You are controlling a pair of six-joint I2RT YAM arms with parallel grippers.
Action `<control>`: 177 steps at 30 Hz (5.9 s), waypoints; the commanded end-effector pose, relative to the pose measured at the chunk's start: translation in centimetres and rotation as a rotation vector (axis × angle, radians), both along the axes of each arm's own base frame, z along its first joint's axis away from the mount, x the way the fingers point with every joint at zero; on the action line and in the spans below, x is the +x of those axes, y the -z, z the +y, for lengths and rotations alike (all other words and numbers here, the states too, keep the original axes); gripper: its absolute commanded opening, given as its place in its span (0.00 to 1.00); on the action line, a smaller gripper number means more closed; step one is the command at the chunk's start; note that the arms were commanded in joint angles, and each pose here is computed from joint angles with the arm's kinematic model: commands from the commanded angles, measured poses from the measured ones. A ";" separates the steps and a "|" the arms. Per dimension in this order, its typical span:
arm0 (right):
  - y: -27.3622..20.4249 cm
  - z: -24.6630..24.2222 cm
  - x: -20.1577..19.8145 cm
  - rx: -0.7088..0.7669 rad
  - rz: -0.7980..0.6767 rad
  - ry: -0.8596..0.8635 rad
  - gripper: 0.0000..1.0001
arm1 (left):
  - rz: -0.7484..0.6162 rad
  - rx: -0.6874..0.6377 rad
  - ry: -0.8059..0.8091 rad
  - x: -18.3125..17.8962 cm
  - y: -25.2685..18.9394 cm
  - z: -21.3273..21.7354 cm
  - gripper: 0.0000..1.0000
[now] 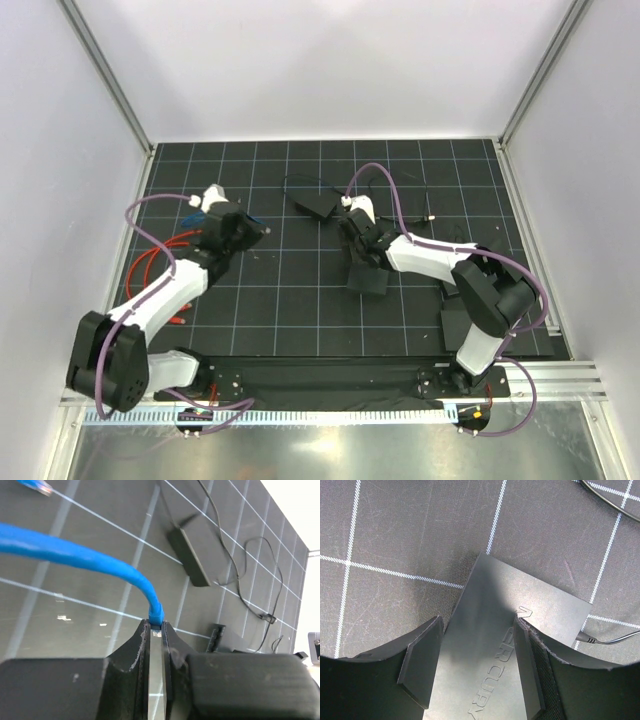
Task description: Pull the plug from the switch port
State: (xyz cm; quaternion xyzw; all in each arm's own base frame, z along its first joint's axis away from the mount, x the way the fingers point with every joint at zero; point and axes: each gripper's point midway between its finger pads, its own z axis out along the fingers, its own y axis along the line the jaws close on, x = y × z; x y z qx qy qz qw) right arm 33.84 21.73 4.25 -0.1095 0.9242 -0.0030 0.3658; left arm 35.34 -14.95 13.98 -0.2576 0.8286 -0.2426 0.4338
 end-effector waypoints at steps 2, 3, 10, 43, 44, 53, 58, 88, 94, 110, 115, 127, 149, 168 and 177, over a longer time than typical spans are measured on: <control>-1.9 0.6 0.7 0.053 -0.056 0.004 0.65 | 0.053 0.021 0.077 -2.0 -1.4 3.5 0.00; -1.9 0.6 0.7 0.053 -0.054 0.003 0.65 | 0.060 0.016 0.066 -2.1 -1.4 4.2 0.00; -1.7 0.9 0.6 0.060 -0.045 -0.004 0.65 | 0.191 0.009 -0.083 -4.7 2.0 10.0 0.00; -5.6 -0.2 -1.2 0.194 0.022 0.048 0.67 | -0.145 -0.083 0.001 -5.8 -5.1 7.3 0.54; -5.0 -1.2 -1.9 0.186 0.038 0.062 0.68 | -0.114 -0.069 0.031 -5.1 -4.4 6.2 0.54; -3.8 -5.5 -5.9 0.268 0.095 0.110 0.73 | -0.168 -0.035 0.293 -1.8 -5.7 -4.6 0.56; -1.9 -5.6 -6.7 0.290 0.120 0.112 0.74 | -0.202 -0.068 0.372 0.3 -5.5 -8.3 0.56; 0.2 5.5 -3.5 0.460 0.148 -0.192 0.74 | -0.234 0.073 0.591 0.4 2.2 -14.7 0.44; -1.1 7.3 -2.5 0.511 0.120 -0.118 0.73 | -0.232 0.081 0.554 0.4 2.0 -13.9 0.36; -3.6 0.0 2.3 0.794 0.073 0.296 0.68 | -0.128 0.239 0.616 -0.1 3.8 -17.3 0.35; -3.3 0.5 3.0 0.942 0.099 0.367 0.61 | -0.015 0.312 0.525 0.4 5.6 -16.5 0.28; 0.1 1.6 3.5 1.165 0.186 0.534 0.48 | 0.122 0.428 0.405 0.7 8.3 -15.6 0.26; 2.5 2.7 3.4 1.201 0.236 0.672 0.38 | 0.176 0.450 0.360 0.9 9.5 -14.9 0.26; 4.6 2.0 2.7 1.303 0.258 0.821 0.11 | 0.329 0.139 0.249 -0.1 14.6 -13.8 0.00; 5.0 1.6 2.8 1.369 0.263 0.906 0.01 | 0.228 0.250 0.149 -0.6 12.8 -11.4 0.00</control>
